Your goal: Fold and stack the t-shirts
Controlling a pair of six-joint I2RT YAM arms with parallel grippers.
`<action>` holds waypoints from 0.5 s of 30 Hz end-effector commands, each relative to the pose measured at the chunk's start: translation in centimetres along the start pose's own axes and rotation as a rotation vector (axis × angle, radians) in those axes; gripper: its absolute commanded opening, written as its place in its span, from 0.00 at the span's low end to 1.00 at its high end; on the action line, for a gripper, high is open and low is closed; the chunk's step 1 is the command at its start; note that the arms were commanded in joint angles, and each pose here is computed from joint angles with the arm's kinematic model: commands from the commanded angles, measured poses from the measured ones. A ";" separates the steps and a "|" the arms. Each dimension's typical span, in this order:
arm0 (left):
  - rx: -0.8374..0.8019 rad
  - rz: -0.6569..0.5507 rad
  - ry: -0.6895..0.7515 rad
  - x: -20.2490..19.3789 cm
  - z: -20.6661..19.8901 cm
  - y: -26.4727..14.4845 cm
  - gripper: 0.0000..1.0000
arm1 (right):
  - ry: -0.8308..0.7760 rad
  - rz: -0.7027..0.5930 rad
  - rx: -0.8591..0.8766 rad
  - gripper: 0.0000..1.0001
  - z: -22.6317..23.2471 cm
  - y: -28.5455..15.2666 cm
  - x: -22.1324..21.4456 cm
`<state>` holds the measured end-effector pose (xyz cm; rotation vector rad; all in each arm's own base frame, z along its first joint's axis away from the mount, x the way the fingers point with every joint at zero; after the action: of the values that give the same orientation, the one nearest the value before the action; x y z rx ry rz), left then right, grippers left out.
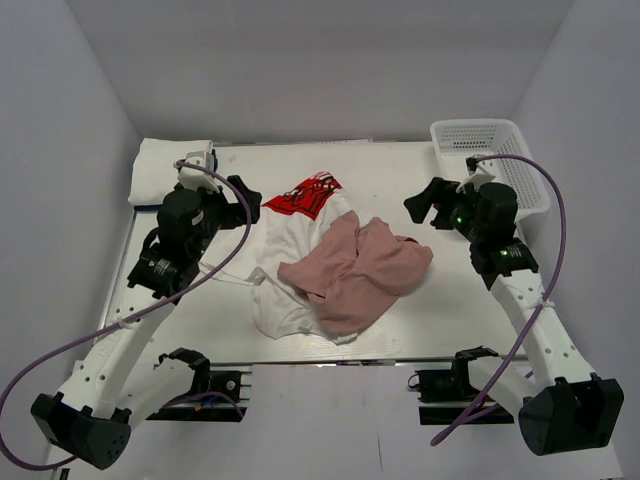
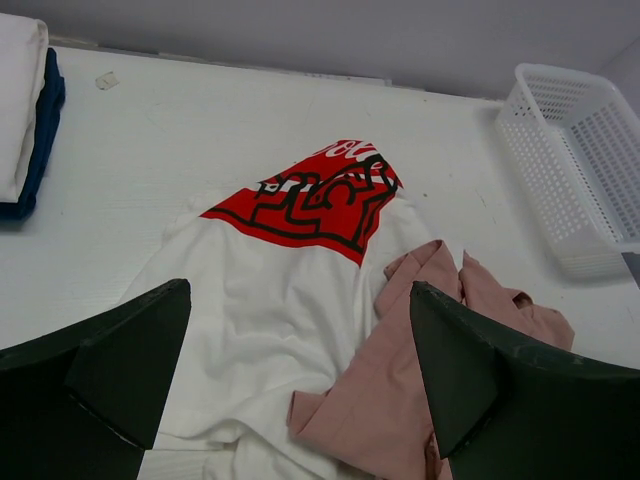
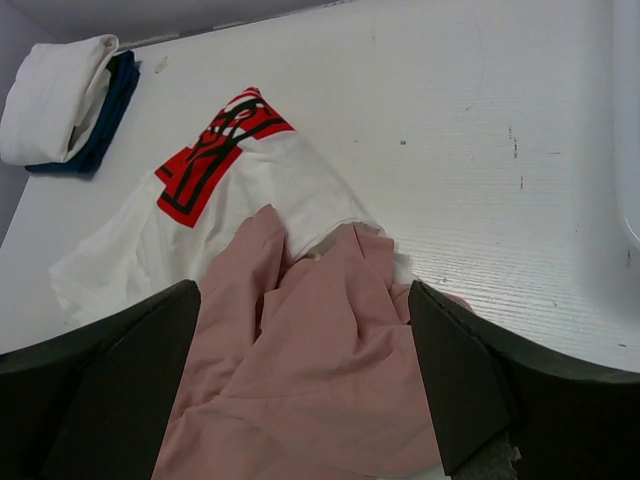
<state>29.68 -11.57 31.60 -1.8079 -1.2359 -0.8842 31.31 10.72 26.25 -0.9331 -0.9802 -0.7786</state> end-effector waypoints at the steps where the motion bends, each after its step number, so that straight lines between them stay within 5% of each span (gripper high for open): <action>1: -0.008 -0.011 -0.007 0.2 0.0 -0.5 1.00 | -0.052 0.014 0.022 0.90 0.1 0.0 -0.4; 9: 0.006 0.147 0.008 -3.7 0.6 2.1 1.00 | -0.036 0.392 0.080 0.90 0.4 2.9 -8.3; 15: -0.003 0.248 0.001 -6.6 0.9 3.7 1.00 | -0.056 0.491 0.064 0.90 1.5 4.3 -12.6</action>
<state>31.63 -13.68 25.54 -1.8604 -1.0348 -0.7591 30.09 14.63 14.02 -1.0698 -0.7457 -0.3240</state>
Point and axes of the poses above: each gripper's point midway between its finger pads, its own y axis out along the fingers, its own z axis along the line the jaws close on, x = y × z, the point moved 2 cm from there along -y, back along the fingers, and after that the axes turned 10 degrees about -y, right-handed, at the moved point
